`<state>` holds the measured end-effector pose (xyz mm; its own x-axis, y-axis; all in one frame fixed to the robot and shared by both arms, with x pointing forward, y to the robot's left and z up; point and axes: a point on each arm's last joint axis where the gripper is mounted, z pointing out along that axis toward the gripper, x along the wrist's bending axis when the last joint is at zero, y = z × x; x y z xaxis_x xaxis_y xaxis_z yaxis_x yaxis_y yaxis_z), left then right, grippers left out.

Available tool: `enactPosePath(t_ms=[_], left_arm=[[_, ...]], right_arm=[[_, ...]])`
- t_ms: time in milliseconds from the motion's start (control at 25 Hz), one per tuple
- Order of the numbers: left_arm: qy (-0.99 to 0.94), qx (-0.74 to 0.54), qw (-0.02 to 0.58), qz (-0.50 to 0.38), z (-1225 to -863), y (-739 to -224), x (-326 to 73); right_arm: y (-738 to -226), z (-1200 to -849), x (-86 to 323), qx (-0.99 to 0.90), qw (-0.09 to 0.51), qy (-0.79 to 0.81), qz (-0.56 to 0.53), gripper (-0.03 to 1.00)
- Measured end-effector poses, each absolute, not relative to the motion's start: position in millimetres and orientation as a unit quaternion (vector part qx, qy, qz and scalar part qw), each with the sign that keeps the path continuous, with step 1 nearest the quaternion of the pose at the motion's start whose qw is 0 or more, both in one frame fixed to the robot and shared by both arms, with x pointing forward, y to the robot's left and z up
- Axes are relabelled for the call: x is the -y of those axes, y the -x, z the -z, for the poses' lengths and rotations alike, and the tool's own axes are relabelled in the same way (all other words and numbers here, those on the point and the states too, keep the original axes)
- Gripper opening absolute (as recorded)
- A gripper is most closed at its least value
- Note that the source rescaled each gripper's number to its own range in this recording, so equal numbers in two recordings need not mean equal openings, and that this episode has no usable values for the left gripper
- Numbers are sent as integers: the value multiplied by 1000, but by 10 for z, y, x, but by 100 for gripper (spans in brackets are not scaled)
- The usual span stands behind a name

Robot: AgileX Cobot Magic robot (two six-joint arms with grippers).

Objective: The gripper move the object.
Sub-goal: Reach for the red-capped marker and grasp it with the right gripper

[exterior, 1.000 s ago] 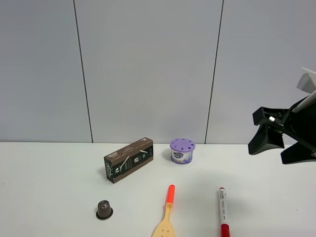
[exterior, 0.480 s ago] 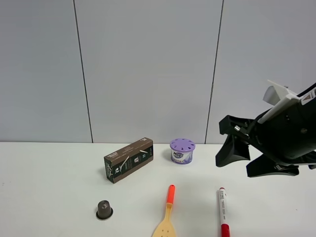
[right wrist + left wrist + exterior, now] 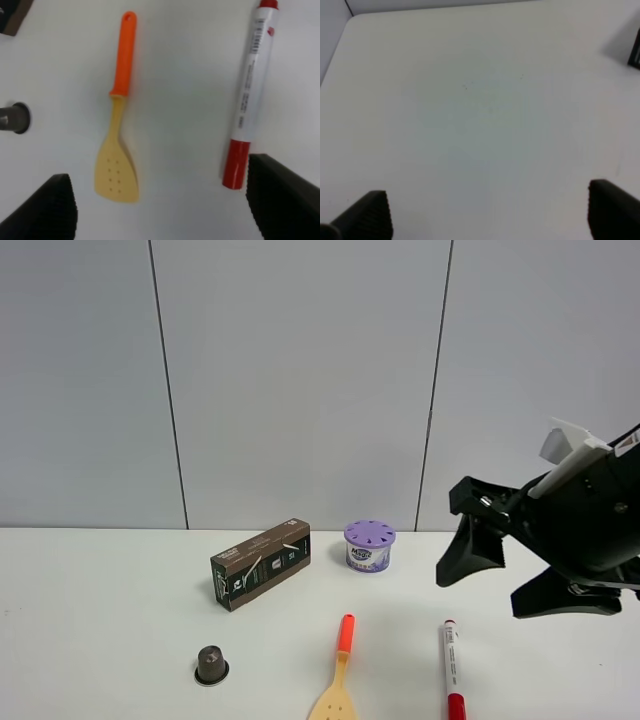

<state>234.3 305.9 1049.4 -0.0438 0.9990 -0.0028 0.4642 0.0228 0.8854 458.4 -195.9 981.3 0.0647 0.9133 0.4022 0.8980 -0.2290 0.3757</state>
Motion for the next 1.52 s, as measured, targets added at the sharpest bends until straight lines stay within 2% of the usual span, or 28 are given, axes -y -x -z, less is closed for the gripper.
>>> enactPosePath(t_ms=[280,520,760,1080,1280,1520], left_arm=[[-591,-619,359,-373,-10494,-2343,-3059],[-591,-619,359,-373,-10494,-2343,-3059],[-591,-619,359,-373,-10494,-2343,-3059],[-591,-619,358,-373,-10494,-2343,-3060],[-591,-619,358,-373,-10494,-2343,-3060],[-591,-619,358,-373,-10494,-2343,-3060]], right_arm=[[-4579,-9742,2229,-602,76,-769,-201,79],[-4587,-9736,2336,-571,116,-794,-175,79],[-4598,-9702,2329,-565,111,-799,-170,79],[-4689,-9170,2136,-594,50,-799,-80,79],[-4844,-9280,1920,-598,47,-789,-135,79],[-4942,-9383,1850,-605,48,-779,-158,79]])
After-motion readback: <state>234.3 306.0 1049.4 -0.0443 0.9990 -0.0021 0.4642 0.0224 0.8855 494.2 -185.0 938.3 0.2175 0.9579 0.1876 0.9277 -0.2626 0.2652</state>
